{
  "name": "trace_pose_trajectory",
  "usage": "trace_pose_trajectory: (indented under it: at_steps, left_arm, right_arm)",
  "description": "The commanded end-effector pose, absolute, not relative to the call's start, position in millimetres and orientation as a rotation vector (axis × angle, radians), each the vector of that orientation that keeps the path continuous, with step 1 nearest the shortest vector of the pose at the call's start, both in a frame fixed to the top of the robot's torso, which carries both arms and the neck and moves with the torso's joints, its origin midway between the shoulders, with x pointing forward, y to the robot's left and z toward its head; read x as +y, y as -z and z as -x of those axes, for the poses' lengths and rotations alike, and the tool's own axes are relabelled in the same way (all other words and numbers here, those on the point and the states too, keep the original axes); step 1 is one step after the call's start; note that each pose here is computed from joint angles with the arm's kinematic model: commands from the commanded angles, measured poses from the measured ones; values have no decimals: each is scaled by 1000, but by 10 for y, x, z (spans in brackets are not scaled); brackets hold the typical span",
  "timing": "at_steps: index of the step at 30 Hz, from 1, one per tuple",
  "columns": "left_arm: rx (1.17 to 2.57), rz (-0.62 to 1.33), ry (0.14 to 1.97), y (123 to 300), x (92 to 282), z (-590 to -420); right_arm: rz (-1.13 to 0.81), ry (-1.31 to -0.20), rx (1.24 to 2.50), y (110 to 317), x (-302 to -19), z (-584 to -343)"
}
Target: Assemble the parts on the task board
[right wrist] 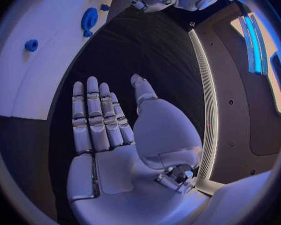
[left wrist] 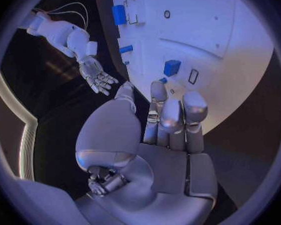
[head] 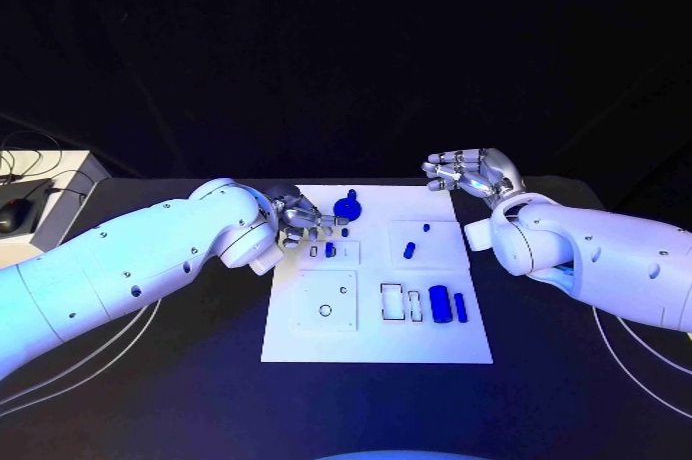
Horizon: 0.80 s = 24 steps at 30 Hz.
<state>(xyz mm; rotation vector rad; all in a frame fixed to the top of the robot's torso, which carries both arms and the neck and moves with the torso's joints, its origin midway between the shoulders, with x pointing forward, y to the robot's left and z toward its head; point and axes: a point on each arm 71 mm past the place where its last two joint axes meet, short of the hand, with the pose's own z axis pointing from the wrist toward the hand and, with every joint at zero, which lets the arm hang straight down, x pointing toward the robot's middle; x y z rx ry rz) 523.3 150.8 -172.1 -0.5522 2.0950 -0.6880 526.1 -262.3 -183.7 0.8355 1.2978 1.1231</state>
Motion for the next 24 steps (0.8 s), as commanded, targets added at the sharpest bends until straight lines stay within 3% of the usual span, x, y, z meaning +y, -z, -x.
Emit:
trace_pose_trajectory:
  at_steps: [1, 11, 24]
  left_arm:
    - [2203, 446, 617, 1691, 1512, -5224]
    - [2234, 369, 556, 1455, 1523, -5334]
    - [2257, 317, 461, 1434, 1499, -5392]
  right_arm:
    - [-825, -1139, 1303, 1835, -2616, -5259]
    - [-828, -1136, 1304, 1836, -2623, -5261]
    - [-829, -1134, 1305, 1834, -2626, -5264]
